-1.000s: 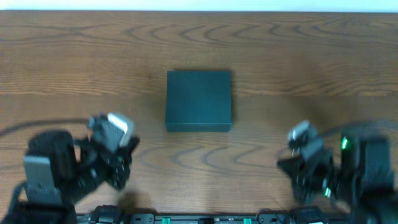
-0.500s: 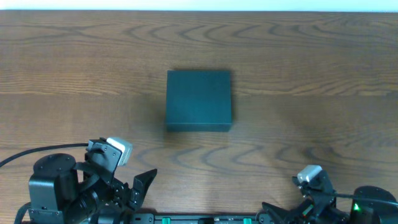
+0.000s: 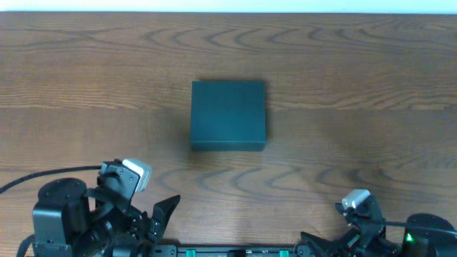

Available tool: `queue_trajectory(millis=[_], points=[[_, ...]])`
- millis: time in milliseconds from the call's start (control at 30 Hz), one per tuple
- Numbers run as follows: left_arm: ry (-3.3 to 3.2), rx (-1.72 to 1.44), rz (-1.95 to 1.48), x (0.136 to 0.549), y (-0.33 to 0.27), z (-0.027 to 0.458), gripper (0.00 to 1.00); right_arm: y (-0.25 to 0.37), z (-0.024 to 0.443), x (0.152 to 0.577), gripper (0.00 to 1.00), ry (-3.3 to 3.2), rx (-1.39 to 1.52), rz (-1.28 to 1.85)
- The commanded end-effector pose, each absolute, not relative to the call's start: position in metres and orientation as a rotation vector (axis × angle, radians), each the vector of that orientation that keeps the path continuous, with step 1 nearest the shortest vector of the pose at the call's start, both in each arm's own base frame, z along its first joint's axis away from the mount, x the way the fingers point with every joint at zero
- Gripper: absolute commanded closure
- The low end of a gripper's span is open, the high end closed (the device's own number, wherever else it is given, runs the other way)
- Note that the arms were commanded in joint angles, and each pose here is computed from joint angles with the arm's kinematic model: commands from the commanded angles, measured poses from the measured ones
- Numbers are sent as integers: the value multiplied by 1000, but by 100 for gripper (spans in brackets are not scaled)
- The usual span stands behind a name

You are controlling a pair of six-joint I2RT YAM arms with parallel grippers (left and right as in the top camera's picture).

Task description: Pack container

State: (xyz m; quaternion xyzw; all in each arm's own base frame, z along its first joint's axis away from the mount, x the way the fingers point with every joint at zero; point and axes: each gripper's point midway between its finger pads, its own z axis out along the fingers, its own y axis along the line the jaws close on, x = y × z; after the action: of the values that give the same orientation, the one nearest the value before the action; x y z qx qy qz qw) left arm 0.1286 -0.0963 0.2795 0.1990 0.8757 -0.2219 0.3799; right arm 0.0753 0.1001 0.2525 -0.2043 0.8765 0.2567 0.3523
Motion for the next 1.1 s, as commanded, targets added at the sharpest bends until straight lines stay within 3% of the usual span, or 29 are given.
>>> queue_trajectory(millis=[0, 167, 667, 1067], points=[[2196, 509, -467, 125, -86, 280, 5, 103, 252, 72, 1, 2267, -531, 691], [2080, 401, -277, 139, -61, 270, 5, 103, 252, 72, 1, 2267, -531, 691], [1982, -3, -118, 206, -10, 151, 5, 103, 252, 72, 1, 2267, -531, 691], [2006, -99, -100, 213, 0, 102, 5, 103, 252, 72, 1, 2267, -531, 691]])
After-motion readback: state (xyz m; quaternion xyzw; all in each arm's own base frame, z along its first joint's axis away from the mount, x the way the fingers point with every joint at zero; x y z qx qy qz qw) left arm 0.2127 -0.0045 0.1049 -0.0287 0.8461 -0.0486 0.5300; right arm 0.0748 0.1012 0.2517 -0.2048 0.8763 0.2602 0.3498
